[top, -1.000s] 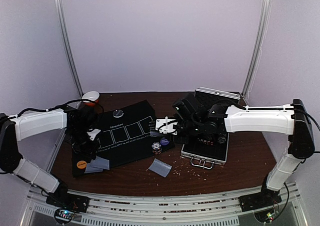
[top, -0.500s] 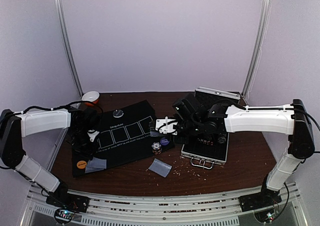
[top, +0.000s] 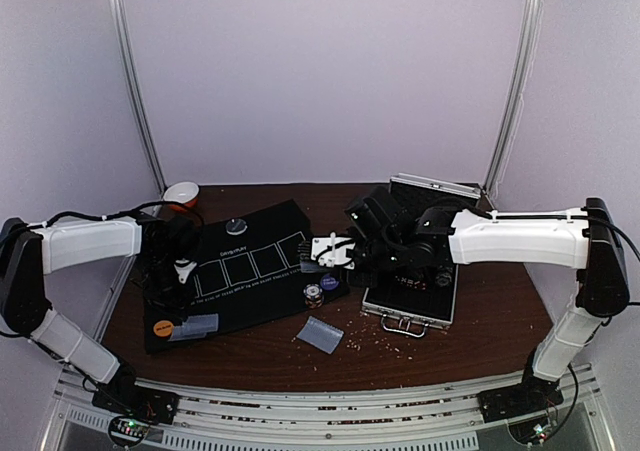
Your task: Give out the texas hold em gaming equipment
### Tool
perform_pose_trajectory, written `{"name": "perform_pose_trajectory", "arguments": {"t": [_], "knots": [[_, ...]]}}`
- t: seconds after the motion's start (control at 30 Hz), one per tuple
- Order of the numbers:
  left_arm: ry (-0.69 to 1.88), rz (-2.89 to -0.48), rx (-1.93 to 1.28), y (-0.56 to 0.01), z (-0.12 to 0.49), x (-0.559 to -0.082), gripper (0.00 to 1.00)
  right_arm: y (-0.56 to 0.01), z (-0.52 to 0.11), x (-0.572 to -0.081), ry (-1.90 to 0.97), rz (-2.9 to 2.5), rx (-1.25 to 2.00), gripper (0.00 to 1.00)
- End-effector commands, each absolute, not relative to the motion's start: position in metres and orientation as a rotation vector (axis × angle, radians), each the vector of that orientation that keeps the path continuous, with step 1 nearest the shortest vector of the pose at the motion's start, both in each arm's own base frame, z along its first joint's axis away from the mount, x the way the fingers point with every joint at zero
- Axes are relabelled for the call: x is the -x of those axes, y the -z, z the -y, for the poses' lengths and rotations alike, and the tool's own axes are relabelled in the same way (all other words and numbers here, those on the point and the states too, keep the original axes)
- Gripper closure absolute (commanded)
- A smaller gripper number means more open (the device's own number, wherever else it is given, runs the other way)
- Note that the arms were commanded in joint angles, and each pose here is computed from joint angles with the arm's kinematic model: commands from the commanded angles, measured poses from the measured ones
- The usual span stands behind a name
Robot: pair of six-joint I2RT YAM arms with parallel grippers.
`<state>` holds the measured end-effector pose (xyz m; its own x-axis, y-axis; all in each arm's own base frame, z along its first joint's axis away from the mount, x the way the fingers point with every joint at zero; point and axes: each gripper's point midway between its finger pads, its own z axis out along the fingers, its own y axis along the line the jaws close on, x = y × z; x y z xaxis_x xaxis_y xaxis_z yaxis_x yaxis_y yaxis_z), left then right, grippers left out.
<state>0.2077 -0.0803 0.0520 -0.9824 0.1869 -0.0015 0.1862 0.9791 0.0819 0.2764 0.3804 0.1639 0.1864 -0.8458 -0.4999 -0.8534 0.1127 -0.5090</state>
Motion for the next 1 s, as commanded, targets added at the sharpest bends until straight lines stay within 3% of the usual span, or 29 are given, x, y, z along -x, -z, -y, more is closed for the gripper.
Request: {"name": "perform_pose_trajectory", "arguments": {"t": [0.0,0.23,0.4,0.57,0.73,0.87,0.97], "knots": [[-0.195,-3.118,-0.269,-0.061,0.071,-0.208,0.69,-0.179,-0.384,-0.280,-0.023,-1.609,1.676,0.58],[0.073,-2.892,-0.404,-0.104,0.119,-0.259,0.68,-0.180,-0.385,-0.282,-0.019,-1.609,1.670,0.58],[0.469,-2.567,-0.612,-0.160,0.201,-0.291,0.62,-0.182,-0.384,-0.280,-0.020,-1.612,1.667,0.58],[0.923,-2.019,-0.633,-0.263,0.265,-0.305,0.44,-0.184,-0.384,-0.279,-0.032,-1.609,1.663,0.58],[1.133,-1.806,-0.703,-0.287,0.303,-0.285,0.25,-0.194,-0.391,-0.276,-0.076,-1.589,1.647,0.58],[1.214,-1.814,-0.722,-0.278,0.319,-0.279,0.25,-0.195,-0.394,-0.274,-0.090,-1.583,1.647,0.58],[1.244,-1.800,-0.720,-0.276,0.325,-0.276,0.36,-0.195,-0.396,-0.275,-0.094,-1.582,1.645,0.58]]}}
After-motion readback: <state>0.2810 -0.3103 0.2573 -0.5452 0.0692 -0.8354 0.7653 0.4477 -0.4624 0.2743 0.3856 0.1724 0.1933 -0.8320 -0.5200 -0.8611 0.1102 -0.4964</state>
